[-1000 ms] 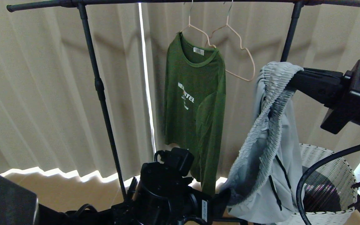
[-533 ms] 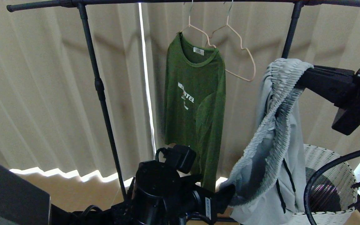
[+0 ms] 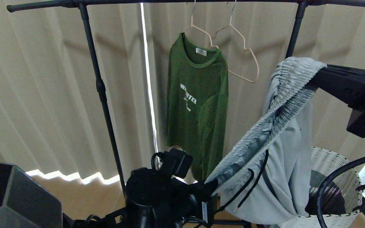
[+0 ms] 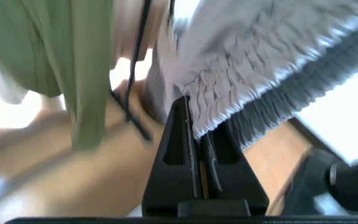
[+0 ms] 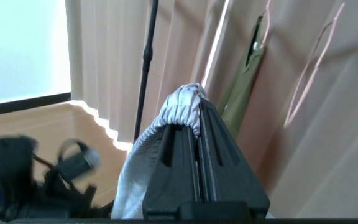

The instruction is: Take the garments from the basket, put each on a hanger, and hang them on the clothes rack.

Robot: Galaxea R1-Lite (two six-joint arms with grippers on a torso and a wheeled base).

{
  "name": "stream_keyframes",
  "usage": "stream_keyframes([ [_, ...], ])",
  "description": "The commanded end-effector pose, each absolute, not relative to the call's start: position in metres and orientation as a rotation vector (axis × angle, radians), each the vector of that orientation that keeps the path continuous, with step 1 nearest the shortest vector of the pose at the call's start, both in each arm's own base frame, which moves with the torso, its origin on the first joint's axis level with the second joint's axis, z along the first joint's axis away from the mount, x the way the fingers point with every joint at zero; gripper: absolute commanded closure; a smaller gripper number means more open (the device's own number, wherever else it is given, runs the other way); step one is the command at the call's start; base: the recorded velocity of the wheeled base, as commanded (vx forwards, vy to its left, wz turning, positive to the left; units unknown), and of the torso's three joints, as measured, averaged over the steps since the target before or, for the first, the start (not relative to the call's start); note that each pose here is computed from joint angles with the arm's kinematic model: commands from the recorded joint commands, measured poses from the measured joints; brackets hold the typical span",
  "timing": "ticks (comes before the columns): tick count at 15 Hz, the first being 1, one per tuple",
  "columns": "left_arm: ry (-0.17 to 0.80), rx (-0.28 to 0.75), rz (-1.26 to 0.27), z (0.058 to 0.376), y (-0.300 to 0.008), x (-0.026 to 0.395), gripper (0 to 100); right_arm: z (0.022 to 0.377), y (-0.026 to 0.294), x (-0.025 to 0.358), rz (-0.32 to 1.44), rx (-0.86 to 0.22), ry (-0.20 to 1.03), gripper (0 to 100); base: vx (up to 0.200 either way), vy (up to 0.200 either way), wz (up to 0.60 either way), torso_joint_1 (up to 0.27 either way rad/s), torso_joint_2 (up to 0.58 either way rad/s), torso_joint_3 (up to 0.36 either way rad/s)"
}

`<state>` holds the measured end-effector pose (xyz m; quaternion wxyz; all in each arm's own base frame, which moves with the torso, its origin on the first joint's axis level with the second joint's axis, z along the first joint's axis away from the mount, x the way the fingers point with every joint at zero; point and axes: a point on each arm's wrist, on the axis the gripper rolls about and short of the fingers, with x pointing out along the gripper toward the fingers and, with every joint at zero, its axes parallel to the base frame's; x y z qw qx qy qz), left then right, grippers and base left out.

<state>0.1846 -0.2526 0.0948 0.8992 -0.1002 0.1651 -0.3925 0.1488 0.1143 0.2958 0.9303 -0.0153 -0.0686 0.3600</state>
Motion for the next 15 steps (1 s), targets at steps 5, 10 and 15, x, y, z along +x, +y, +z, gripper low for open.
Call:
stream_keyframes([
  [5,0.137,-0.09,-0.655,0.198,-0.139,0.18,100,0.276,0.118,0.154,0.741,-0.053,-0.067,100,0.0,0.0,0.0,0.0,0.0,0.0],
  [10,0.068,-0.117,-0.577,0.288,-0.071,0.161,100,0.26,0.143,0.187,0.74,-0.054,-0.05,100,0.0,0.0,0.0,0.0,0.0,0.0],
  [15,-0.03,-0.086,-0.563,0.341,-0.059,0.162,100,0.279,0.144,0.201,0.703,-0.021,-0.157,100,0.0,0.0,0.0,0.0,0.0,0.0],
])
